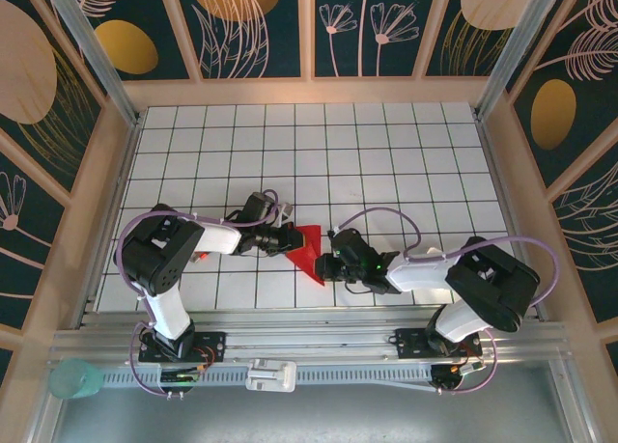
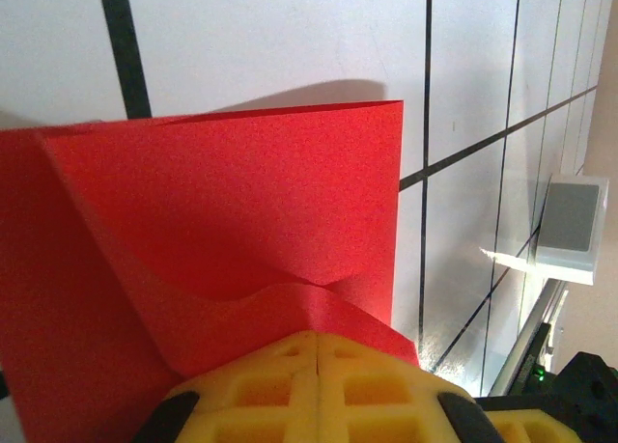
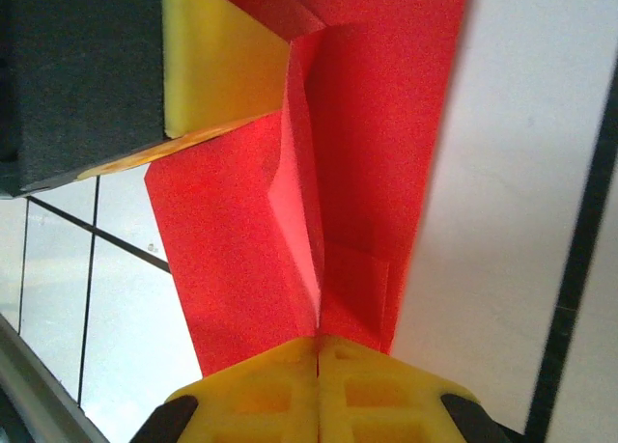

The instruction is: Fold a paper plane with a square sheet of paper (pick it up from the middle)

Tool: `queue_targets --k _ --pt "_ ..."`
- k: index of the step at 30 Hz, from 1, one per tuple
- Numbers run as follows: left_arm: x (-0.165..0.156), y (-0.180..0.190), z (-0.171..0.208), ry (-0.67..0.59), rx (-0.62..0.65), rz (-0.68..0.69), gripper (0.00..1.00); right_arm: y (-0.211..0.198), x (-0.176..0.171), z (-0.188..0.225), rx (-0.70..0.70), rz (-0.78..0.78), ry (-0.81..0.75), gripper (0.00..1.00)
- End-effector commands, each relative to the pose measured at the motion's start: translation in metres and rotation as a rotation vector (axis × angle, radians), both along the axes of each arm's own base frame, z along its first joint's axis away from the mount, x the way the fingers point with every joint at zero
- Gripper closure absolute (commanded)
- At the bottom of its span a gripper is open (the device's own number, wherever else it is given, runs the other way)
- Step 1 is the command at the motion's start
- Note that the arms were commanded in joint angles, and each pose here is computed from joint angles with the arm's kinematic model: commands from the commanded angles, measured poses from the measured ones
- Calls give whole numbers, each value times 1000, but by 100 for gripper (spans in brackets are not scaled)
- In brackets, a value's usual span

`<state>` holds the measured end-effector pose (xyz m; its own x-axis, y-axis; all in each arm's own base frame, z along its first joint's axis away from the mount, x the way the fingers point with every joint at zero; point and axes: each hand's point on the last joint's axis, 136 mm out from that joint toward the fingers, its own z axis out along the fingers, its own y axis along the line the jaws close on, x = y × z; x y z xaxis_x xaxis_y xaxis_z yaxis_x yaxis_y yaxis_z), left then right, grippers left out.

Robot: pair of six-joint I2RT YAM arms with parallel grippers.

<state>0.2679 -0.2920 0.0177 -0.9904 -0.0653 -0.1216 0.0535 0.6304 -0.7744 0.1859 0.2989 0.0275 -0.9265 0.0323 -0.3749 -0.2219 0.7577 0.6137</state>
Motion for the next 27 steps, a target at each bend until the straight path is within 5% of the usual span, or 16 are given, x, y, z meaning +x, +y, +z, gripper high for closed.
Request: queue_targets --k 1,13,27 --pt "1 2 -6 -3 1 -2 94 2 -6 -9 21 10 34 94" --pt "-2 5 -8 -2 6 6 94 11 -13 -15 91 19 68 91" --pt "15 -20 62 -53 -219 34 78 -30 24 2 -256 -19 -167 94"
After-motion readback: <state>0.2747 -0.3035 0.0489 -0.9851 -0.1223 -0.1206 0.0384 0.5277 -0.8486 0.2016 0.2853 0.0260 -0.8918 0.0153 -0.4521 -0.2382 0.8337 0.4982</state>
